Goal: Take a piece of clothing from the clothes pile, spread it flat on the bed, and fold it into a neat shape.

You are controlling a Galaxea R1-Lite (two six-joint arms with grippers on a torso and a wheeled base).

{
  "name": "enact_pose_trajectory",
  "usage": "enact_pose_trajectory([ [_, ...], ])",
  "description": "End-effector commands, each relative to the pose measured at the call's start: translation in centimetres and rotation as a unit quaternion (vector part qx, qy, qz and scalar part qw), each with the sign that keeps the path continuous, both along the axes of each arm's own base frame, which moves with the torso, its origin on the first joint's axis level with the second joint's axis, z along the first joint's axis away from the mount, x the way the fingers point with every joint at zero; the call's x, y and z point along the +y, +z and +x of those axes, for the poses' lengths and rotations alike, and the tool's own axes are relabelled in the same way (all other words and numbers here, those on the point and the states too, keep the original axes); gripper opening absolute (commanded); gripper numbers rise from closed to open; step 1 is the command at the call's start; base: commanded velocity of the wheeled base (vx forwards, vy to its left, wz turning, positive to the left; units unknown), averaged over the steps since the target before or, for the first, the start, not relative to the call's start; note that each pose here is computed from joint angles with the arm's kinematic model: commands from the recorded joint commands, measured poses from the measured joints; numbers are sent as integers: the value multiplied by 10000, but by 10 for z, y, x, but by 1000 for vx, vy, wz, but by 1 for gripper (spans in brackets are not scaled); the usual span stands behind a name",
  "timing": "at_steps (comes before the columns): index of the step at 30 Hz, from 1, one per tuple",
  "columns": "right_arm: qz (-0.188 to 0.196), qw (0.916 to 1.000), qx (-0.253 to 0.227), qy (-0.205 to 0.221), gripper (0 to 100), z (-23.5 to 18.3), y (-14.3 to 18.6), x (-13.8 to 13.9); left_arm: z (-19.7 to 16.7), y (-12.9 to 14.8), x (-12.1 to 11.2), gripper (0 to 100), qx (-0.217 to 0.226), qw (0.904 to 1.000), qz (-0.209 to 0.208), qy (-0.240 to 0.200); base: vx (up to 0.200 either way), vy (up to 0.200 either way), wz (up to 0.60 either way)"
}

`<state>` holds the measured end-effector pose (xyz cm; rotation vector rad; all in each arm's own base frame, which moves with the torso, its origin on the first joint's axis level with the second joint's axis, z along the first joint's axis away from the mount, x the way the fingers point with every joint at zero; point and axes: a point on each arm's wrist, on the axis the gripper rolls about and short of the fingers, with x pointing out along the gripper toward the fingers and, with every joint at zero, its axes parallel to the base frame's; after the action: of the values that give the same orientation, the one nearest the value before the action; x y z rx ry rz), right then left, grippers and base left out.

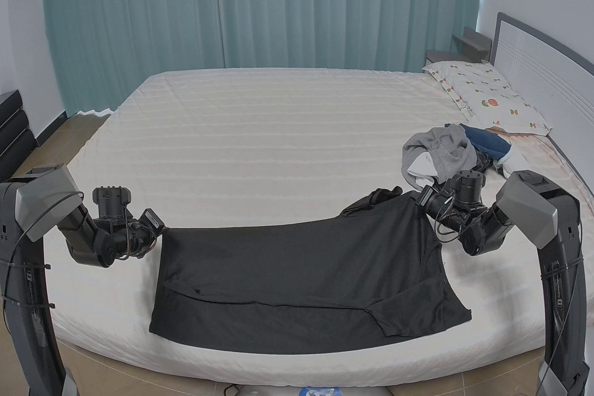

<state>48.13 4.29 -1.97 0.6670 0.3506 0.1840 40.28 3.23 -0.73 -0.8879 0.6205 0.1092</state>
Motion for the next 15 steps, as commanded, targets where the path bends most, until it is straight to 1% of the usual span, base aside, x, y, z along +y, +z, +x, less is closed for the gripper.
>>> enact_pose_trajectory([
  [1, 29, 10000, -15, -15, 0, -8, 3, -2, -3, 13, 4, 0, -137, 9999, 4, 65, 0, 0, 0],
  [3, 52, 9999, -156, -41, 0, -9, 11, -3, -3, 14, 4, 0, -137, 9999, 4, 65, 0, 0, 0],
  [6, 29, 9999, -139, -36, 0, -15, 8, -4, -4, 15, 5, 0, -153, 9999, 6, 73, 0, 0, 0],
  [8, 36, 9997, -223, -28, 0, -17, 9, -3, -4, 15, 5, 0, -153, 9999, 6, 80, 0, 0, 0],
  [15, 33, 9998, -170, -20, 0, -22, 5, -4, -6, 17, 6, 0, -161, 9998, 13, 84, 0, 0, 0],
])
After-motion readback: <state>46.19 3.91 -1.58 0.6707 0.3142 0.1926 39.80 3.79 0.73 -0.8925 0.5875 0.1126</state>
